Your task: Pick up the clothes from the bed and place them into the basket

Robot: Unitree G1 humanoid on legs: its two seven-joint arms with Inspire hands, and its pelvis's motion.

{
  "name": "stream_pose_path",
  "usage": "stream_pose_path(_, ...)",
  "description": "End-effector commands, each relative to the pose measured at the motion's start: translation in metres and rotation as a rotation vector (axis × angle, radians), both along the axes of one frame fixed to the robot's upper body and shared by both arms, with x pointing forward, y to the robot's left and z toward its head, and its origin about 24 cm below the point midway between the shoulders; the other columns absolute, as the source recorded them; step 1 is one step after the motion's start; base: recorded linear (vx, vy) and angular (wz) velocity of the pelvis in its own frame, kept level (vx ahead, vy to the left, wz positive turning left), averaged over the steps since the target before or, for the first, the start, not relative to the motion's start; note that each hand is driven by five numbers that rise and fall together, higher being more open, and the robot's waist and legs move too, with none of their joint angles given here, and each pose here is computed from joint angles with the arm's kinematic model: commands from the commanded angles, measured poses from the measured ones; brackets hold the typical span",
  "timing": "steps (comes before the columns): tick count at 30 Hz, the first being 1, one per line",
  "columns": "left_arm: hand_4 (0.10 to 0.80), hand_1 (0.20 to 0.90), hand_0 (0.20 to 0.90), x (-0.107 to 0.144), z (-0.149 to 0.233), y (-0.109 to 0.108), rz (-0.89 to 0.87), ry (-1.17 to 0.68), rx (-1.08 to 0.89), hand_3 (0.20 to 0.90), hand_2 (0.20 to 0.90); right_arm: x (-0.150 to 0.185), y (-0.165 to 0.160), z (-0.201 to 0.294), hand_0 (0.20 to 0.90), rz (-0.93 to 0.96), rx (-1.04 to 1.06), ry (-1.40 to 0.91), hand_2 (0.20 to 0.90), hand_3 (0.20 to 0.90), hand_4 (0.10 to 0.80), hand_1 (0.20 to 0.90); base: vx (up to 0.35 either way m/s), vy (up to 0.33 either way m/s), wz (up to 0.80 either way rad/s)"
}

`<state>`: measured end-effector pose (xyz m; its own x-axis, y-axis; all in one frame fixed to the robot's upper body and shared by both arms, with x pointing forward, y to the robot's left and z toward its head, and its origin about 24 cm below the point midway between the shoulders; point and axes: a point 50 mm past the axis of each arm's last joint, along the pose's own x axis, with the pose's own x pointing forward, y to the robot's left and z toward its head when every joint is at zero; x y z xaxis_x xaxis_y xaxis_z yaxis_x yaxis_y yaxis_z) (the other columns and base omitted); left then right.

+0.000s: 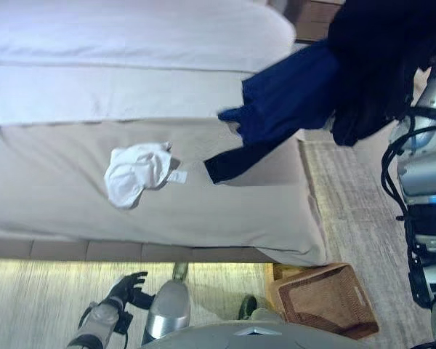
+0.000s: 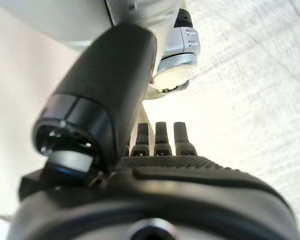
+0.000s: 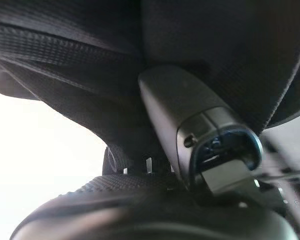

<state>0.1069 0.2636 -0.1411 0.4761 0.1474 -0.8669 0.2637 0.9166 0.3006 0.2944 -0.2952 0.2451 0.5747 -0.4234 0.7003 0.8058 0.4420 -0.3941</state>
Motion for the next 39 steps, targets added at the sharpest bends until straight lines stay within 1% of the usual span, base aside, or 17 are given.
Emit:
stream_pose_path(1, 0.8, 0.9, 0.9, 0.001, -0.007, -0.019, -0.104, 0.036, -0.038, 0.9, 0.9, -0.014, 0.007, 0.041, 0.3, 0.218, -0.102, -0.105, 0.3, 0.2, 0.1, 0.3, -0.045, -0.045, -0.48)
stream_pose_path(3, 0.8, 0.9, 0.9, 0.007, -0.006, -0.023, -0.106, 0.015, -0.047, 0.9, 0.9, -0.009, 0.014, 0.032, 0.3, 0.331, -0.097, -0.022, 0.3, 0.2, 0.1, 0.3, -0.026, -0.041, -0.56)
stream_pose_path(6, 0.8, 0.9, 0.9, 0.016, -0.004, -0.029, -0.122, -0.009, -0.066, 0.9, 0.9, -0.002, 0.022, 0.025, 0.3, 0.436, -0.12, 0.062, 0.3, 0.2, 0.1, 0.3, -0.005, -0.026, -0.37)
stream_pose_path(11, 0.8, 0.9, 0.9, 0.021, -0.005, -0.042, -0.16, -0.019, -0.097, 0.9, 0.9, 0.01, 0.039, 0.034, 0.3, 0.543, -0.2, 0.114, 0.3, 0.2, 0.1, 0.3, 0.002, 0.001, -0.07)
stream_pose_path(14, 0.8, 0.9, 0.9, 0.017, -0.007, -0.044, -0.165, -0.004, -0.096, 0.9, 0.9, 0.016, 0.047, 0.044, 0.3, 0.576, -0.198, 0.084, 0.3, 0.2, 0.1, 0.3, -0.002, 0.01, 0.07)
stream_pose_path(19, 0.8, 0.9, 0.9, 0.009, -0.009, -0.035, -0.167, 0.036, -0.052, 0.9, 0.9, 0.022, 0.059, 0.068, 0.3, 0.639, -0.09, -0.058, 0.3, 0.2, 0.1, 0.3, -0.002, 0.018, 0.19)
stream_pose_path(23, 0.8, 0.9, 0.9, 0.003, -0.009, -0.023, -0.14, 0.066, -0.026, 0.9, 0.9, 0.021, 0.076, 0.079, 0.3, 0.709, -0.067, -0.127, 0.3, 0.2, 0.1, 0.3, 0.001, 0.037, 0.37)
stream_pose_path(26, 0.8, 0.9, 0.9, -0.004, -0.01, -0.019, -0.12, 0.092, -0.016, 0.9, 0.9, 0.02, 0.086, 0.085, 0.3, 0.754, -0.041, -0.174, 0.3, 0.2, 0.1, 0.3, 0.006, 0.041, 0.34)
stream_pose_path(30, 0.8, 0.9, 0.9, -0.014, -0.012, -0.017, -0.1, 0.112, -0.023, 0.9, 0.9, 0.02, 0.093, 0.091, 0.3, 0.752, 0.004, -0.23, 0.3, 0.2, 0.1, 0.3, 0.011, 0.051, 0.2)
stream_pose_path(34, 0.8, 0.9, 0.9, -0.013, -0.012, -0.019, -0.103, 0.107, -0.041, 0.9, 0.9, 0.024, 0.093, 0.088, 0.3, 0.726, 0.016, -0.194, 0.3, 0.2, 0.1, 0.3, 0.004, 0.027, 0.18)
stream_pose_path(38, 0.8, 0.9, 0.9, -0.008, -0.011, -0.023, -0.126, 0.091, -0.053, 0.9, 0.9, 0.038, 0.092, 0.07, 0.3, 0.704, -0.008, -0.013, 0.3, 0.2, 0.1, 0.3, -0.003, 0.016, 0.15)
stream_pose_path(39, 0.8, 0.9, 0.9, -0.006, -0.01, -0.023, -0.127, 0.085, -0.056, 0.9, 0.9, 0.044, 0.092, 0.061, 0.3, 0.697, -0.027, 0.067, 0.3, 0.2, 0.1, 0.3, -0.002, 0.009, 0.06)
